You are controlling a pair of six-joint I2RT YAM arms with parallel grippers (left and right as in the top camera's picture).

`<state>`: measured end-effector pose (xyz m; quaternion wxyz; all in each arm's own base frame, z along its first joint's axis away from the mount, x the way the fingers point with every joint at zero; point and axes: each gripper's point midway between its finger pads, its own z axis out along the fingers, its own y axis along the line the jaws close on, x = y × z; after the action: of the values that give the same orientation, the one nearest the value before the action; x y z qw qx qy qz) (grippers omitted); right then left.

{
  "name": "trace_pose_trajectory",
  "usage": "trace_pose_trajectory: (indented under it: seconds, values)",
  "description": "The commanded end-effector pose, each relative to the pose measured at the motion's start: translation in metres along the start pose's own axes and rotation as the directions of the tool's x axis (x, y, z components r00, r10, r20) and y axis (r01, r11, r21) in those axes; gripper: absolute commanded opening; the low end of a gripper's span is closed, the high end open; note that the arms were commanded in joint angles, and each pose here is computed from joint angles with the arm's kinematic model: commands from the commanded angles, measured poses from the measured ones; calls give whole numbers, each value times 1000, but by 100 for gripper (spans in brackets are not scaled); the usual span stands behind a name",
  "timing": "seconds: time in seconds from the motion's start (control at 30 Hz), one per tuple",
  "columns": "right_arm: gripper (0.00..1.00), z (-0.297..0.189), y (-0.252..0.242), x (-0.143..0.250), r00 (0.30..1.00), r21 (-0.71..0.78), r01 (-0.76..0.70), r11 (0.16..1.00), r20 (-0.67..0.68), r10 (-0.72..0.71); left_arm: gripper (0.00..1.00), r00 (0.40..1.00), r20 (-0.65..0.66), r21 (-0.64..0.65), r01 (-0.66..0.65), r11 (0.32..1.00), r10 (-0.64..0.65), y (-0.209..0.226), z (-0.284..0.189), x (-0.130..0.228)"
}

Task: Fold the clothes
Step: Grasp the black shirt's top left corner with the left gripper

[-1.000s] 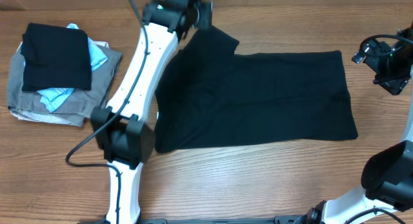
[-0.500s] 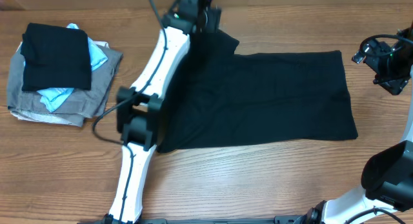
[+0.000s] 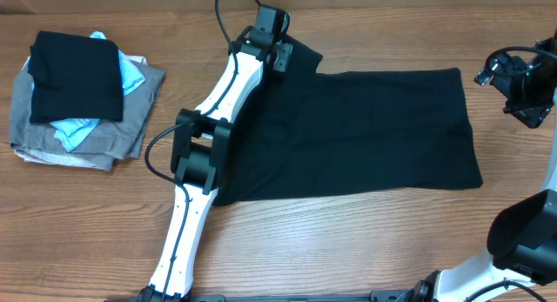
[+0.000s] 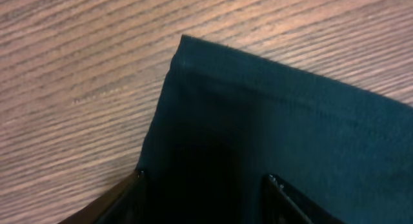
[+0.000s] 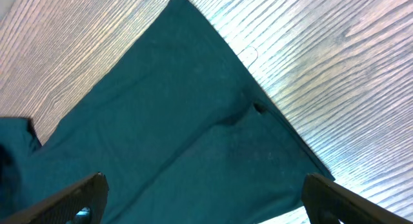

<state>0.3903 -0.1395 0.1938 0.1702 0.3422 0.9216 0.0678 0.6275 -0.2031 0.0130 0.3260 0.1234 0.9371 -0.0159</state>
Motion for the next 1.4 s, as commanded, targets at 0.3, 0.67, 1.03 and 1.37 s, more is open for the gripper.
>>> trace_pose_trajectory:
  seconds: [0.3,0.67,1.03,1.37]
  values:
    - [100,-1,0,-2,1000,-3,-3,1000,7,3,68,969,-159,-109,173,979,-189,80,21,54]
    - [100,-1,0,-2,1000,-3,-3,1000,7,3,89,983,-20,-2,180,984,-180,69,-12,-14]
    - [100,-1,0,-2,1000,-3,-3,1000,7,3,78,977,14,87,211,974,-213,56,-31,-39]
    - [100,-1,0,-2,1000,-3,-3,1000,7,3,75,973,-59,74,226,971,-222,53,4,-5]
